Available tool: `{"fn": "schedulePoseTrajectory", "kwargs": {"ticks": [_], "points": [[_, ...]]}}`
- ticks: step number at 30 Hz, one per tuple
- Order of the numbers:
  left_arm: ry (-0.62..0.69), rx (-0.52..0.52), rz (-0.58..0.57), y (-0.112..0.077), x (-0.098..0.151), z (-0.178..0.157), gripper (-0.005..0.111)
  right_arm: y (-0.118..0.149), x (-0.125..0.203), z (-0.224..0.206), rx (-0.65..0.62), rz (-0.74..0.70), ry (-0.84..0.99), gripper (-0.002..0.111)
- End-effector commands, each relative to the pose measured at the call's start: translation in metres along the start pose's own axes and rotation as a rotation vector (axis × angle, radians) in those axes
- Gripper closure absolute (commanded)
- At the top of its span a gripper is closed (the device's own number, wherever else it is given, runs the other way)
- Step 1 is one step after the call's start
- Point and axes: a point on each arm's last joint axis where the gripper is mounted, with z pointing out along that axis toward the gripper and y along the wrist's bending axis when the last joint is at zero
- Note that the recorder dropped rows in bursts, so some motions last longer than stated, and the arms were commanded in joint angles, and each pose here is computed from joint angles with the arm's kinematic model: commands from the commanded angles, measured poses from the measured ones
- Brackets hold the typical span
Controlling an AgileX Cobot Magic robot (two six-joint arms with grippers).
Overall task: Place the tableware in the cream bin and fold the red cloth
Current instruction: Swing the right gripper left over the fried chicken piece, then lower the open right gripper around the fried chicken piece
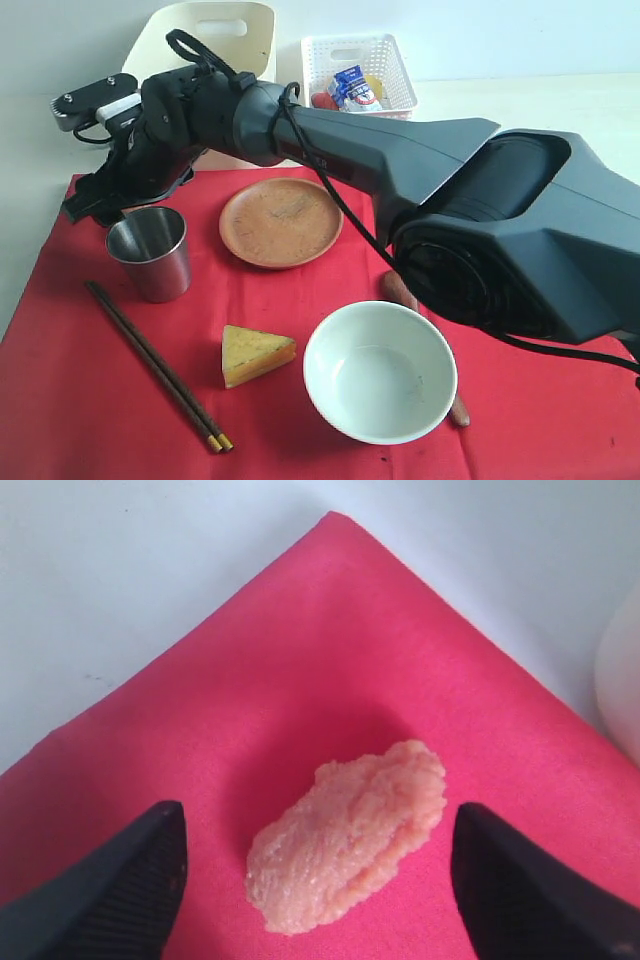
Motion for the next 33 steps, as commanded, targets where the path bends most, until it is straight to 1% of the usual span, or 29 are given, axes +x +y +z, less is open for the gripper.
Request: {"fn": "schedulePoseTrajectory", "kwargs": {"ticks": [1, 7, 10, 11, 14, 16, 21, 26, 30, 33], "points": [[-0.007, -0.003, -0.003, 0.0, -0.001, 0.0, 0.105, 0.001, 0.001, 0.002, -0.002, -0.041, 0.006, 0.038], [-0.007, -0.003, -0.003, 0.0, -0.001, 0.0, 0.105, 0.0, 0.002, 0.003, -0.002, -0.1, 0.002, 0.038], [-0.007, -0.003, -0.003, 0.0, -0.001, 0.0, 0.105, 0.004, 0.005, 0.003, -0.015, -0.097, 0.031, 0.038], [-0.007, -0.003, -0.003, 0.0, -0.001, 0.0, 0.105, 0.005, 0.007, 0.003, -0.02, -0.128, 0.053, 0.038], [-0.007, -0.003, -0.003, 0.0, -0.001, 0.0, 0.105, 0.007, 0.011, 0.003, -0.034, -0.285, 0.101, 0.038], [-0.007, -0.003, -0.003, 0.0, -0.001, 0.0, 0.105, 0.007, 0.013, 0.003, -0.037, -0.318, 0.117, 0.038], [-0.007, -0.003, -0.003, 0.0, -0.001, 0.0, 0.105, 0.006, 0.018, 0.004, -0.03, -0.335, 0.168, 0.038], [-0.007, -0.003, -0.003, 0.0, -0.001, 0.0, 0.105, 0.007, 0.016, 0.005, -0.031, -0.33, 0.144, 0.038], [-0.007, -0.003, -0.003, 0.0, -0.001, 0.0, 0.105, 0.007, 0.01, 0.003, -0.016, -0.245, 0.086, 0.036], [-0.007, -0.003, -0.003, 0.0, -0.001, 0.0, 0.105, 0.005, 0.006, 0.002, 0.004, -0.229, 0.058, 0.035]]}}
